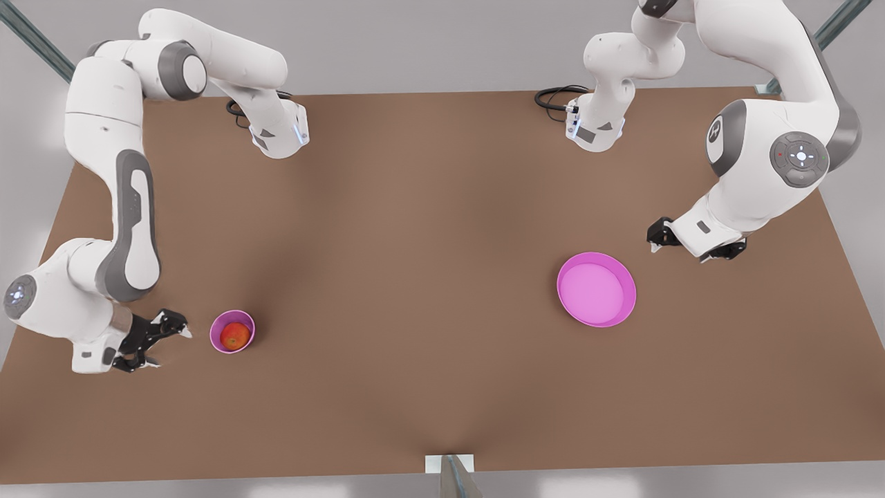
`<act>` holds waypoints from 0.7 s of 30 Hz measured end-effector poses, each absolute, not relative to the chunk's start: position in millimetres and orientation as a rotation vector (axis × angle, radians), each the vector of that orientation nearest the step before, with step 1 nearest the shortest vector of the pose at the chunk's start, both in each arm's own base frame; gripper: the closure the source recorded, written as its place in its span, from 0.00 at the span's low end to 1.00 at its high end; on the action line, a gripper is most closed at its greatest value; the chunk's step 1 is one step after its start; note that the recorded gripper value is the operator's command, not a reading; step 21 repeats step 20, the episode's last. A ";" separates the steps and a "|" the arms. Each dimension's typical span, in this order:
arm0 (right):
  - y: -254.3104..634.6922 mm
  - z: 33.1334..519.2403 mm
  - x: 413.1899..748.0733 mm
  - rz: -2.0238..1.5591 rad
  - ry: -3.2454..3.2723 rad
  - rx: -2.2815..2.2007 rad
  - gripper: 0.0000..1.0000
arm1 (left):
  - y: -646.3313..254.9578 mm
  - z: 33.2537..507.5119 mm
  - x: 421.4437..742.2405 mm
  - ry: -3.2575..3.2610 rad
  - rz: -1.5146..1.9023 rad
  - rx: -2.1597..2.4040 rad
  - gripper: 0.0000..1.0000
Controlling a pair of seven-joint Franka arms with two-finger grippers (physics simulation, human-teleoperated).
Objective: Use the left arm to pick up the apple from the plate, transfer it to the gripper of the right arm, and then use the right arm to place it into the bowl
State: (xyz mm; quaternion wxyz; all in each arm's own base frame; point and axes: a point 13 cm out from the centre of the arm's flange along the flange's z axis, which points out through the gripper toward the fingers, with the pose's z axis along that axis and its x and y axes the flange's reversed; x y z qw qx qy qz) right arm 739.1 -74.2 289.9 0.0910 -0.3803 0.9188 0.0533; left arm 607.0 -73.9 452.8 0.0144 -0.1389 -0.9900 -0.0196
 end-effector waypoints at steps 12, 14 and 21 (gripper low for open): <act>20.3 482.0 616.9 -0.113 2.935 -0.915 0.00 | -81.3 438.3 651.6 -3.139 -0.058 -0.314 0.00; 10.0 481.3 613.9 -0.086 2.975 -0.796 0.00 | -81.5 438.5 653.0 -3.146 -0.058 -0.296 0.00; 9.7 462.8 613.9 -0.035 3.069 -0.552 0.00 | -82.6 439.2 654.6 -3.158 -0.057 -0.255 0.00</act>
